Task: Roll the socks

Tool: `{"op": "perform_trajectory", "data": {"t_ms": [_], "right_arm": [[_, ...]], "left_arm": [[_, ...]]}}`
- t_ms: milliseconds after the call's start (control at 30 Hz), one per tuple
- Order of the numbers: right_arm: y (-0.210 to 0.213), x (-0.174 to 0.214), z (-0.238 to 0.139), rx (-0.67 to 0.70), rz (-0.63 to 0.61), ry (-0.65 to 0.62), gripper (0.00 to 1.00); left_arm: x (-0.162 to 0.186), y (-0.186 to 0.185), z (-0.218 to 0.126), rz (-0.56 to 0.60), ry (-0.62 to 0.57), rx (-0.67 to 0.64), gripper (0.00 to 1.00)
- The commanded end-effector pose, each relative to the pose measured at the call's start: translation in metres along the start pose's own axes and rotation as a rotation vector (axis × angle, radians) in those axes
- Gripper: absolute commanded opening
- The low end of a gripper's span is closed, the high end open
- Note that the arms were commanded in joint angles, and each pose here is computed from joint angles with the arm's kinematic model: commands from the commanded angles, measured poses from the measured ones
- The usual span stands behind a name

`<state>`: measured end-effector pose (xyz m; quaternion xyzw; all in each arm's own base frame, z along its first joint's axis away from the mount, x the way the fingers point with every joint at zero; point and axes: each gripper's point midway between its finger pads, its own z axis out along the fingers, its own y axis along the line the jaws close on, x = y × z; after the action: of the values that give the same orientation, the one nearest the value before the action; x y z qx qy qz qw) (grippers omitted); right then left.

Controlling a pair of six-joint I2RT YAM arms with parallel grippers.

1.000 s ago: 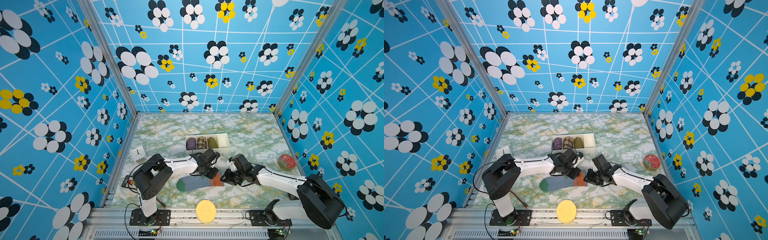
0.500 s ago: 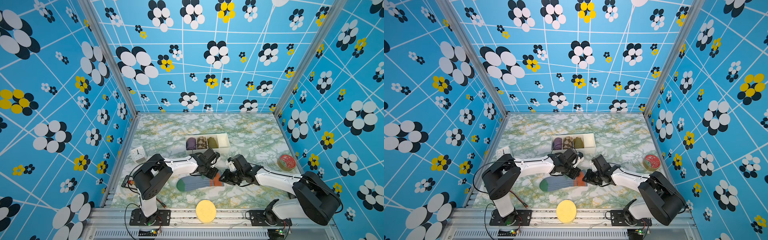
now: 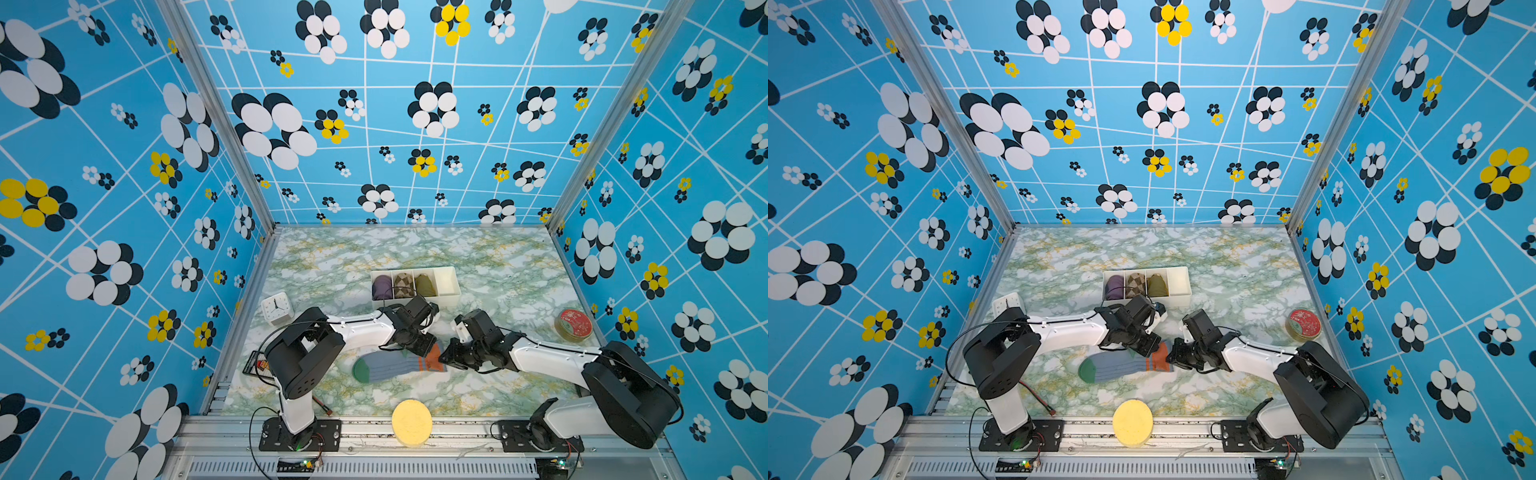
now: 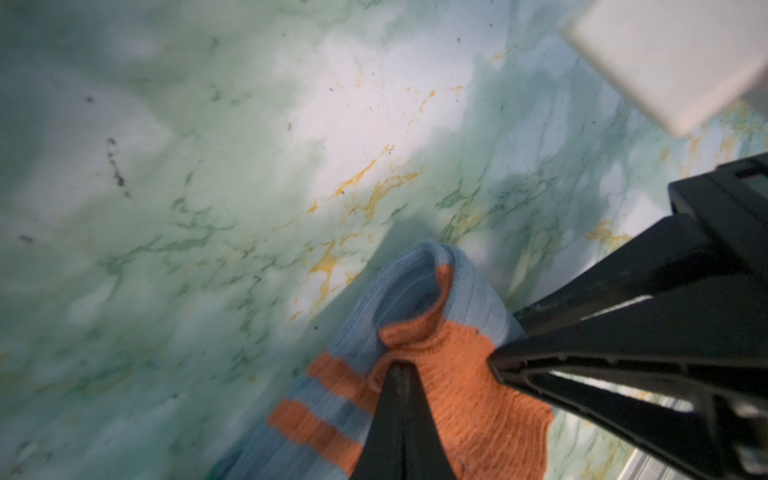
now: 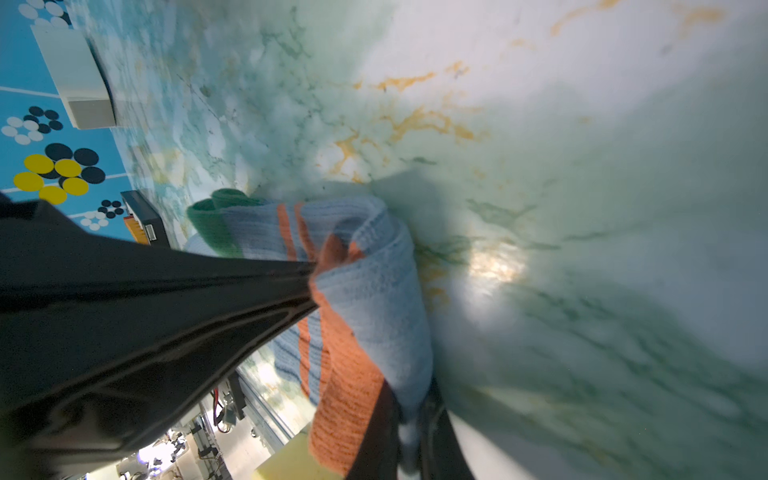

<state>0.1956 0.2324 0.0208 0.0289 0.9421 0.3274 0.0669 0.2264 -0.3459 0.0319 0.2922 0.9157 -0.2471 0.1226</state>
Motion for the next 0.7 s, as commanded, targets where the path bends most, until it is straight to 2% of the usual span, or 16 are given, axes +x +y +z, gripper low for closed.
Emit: {"op": "perform_trajectory", "data": {"t_ms": [0,333,667], "right_arm": [[-0.011,-0.002,-0.005,0.052,-0.019,-0.03,0.06],[-0.018,-0.005,-0.026,0.17,-0.084,-0.042,0.03],[-0.015,-0.012,-0.043,0.269,-0.149,-0.069,0.03]], "left_arm": [[-0.01,-0.006,-0.012,0.0,-0.04,0.026,0.0],[-0.022,-0.012,-0.032,0.016,-0.083,0.026,0.0],[-0.011,-0.011,-0.043,0.003,-0.083,0.025,0.0]]}}
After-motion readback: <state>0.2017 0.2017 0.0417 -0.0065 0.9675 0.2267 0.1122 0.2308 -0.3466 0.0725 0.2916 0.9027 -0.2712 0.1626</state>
